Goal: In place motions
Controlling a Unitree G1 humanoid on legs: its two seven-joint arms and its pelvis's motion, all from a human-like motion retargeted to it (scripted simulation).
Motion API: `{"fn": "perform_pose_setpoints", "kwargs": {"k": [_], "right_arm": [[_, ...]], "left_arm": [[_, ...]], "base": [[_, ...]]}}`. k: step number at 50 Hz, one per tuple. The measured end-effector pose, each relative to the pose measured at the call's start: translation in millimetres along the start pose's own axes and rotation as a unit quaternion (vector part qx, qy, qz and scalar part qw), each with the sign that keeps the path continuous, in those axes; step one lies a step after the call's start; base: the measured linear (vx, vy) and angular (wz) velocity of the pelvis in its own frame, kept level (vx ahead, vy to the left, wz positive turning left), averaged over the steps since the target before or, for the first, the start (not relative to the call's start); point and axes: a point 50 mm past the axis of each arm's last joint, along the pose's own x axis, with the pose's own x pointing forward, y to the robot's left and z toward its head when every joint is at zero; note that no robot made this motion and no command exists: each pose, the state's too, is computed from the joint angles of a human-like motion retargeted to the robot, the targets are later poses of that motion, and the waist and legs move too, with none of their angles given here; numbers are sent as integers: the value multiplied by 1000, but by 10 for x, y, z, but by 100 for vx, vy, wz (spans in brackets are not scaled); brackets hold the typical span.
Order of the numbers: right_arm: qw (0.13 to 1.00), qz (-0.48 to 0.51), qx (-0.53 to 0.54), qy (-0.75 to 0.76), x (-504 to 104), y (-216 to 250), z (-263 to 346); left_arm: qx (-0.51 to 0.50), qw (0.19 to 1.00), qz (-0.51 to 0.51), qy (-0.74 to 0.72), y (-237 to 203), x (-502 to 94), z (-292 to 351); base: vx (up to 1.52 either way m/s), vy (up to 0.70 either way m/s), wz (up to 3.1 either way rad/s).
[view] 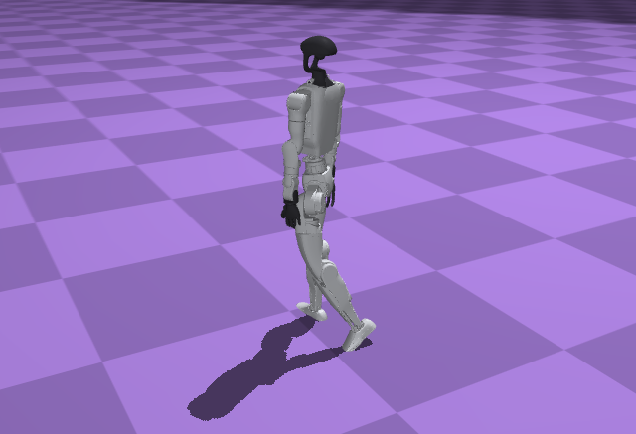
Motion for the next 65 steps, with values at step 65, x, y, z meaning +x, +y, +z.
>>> {"fn": "perform_pose_setpoints", "kwargs": {"k": [65], "right_arm": [[999,-2,25,47,-17,-48,-270]], "left_arm": [[16,1000,13,3,-73,17,-84]], "base": [[4,-5,-35]]}}
